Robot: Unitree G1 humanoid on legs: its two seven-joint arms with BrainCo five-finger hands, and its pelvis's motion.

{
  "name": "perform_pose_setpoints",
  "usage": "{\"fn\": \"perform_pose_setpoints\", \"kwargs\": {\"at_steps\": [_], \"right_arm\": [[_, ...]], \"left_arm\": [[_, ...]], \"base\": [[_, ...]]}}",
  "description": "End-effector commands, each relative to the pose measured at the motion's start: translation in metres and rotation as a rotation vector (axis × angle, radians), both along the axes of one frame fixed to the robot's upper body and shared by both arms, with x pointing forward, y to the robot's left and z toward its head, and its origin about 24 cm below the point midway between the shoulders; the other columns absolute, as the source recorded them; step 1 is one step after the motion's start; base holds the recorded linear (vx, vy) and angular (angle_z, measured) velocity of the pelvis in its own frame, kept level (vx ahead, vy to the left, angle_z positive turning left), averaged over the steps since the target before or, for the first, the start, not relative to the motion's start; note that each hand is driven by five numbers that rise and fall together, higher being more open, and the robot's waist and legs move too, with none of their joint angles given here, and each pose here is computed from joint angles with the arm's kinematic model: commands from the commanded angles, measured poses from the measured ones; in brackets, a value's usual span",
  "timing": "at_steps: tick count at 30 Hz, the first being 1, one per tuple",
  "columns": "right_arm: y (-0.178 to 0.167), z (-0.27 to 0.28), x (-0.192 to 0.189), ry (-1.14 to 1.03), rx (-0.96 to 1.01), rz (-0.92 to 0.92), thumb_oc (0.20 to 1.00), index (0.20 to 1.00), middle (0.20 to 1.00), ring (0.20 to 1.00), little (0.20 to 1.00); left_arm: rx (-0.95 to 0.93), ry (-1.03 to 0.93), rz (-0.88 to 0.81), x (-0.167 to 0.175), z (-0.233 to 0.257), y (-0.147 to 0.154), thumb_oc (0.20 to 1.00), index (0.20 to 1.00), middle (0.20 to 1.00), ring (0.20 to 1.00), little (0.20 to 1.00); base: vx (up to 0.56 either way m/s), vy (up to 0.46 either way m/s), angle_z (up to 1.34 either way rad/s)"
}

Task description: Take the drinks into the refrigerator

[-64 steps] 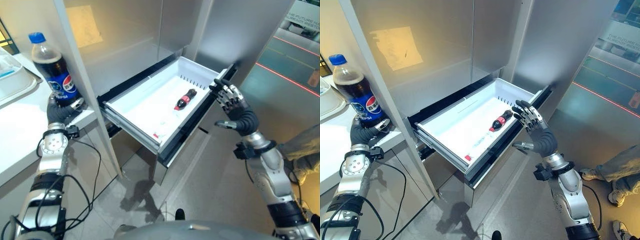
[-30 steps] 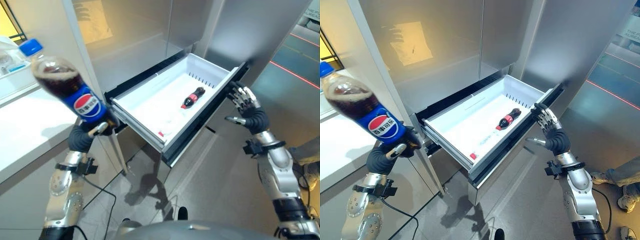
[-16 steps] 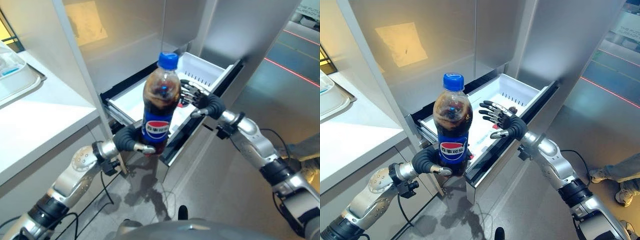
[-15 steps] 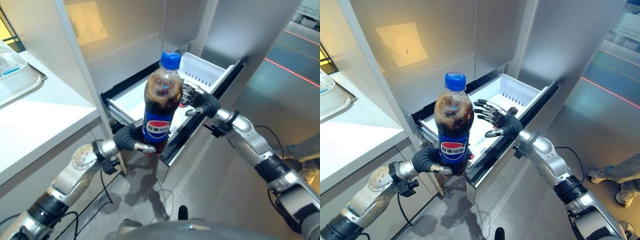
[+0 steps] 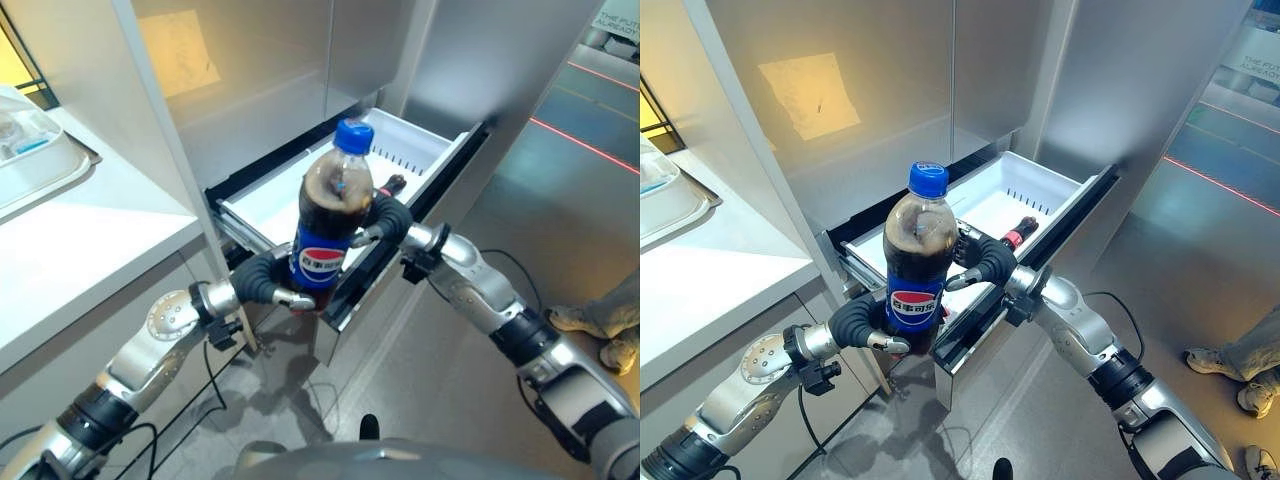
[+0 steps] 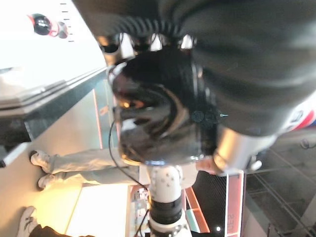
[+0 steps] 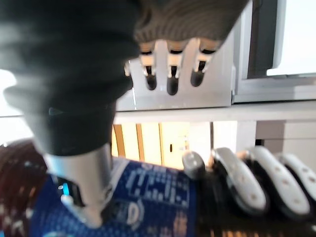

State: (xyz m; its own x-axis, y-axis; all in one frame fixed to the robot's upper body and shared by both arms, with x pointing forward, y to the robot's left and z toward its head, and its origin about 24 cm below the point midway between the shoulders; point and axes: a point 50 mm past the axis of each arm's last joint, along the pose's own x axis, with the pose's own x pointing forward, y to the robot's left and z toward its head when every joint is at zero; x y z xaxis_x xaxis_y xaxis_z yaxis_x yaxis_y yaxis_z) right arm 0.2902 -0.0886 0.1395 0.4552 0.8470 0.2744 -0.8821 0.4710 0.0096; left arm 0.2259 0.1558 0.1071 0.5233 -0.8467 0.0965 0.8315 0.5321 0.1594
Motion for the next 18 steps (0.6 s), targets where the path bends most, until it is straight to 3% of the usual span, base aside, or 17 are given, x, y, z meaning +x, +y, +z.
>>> {"fn": "perform_pose_setpoints", "kwargs": {"at_steps": [1, 18], "right_arm": [[0.031, 0.036, -0.019, -0.122, 0.067, 0.216, 1.0, 1.0, 1.0, 1.0, 1.0], [0.058, 0.044, -0.038, -0.087, 0.107, 0.416, 1.0, 1.0, 1.0, 1.0, 1.0]], "left_arm": [[-0.093, -0.225, -0.021, 0.011, 0.039, -0.013, 0.2, 0.2, 0.2, 0.2, 0.2], [-0.062, -0.246, 0.007, 0.013, 0.036, -0.013, 0.2, 0.2, 0.2, 0.2, 0.2]], "base": [[0.0, 0.0, 0.0], [0.0, 0.0, 0.0]]}}
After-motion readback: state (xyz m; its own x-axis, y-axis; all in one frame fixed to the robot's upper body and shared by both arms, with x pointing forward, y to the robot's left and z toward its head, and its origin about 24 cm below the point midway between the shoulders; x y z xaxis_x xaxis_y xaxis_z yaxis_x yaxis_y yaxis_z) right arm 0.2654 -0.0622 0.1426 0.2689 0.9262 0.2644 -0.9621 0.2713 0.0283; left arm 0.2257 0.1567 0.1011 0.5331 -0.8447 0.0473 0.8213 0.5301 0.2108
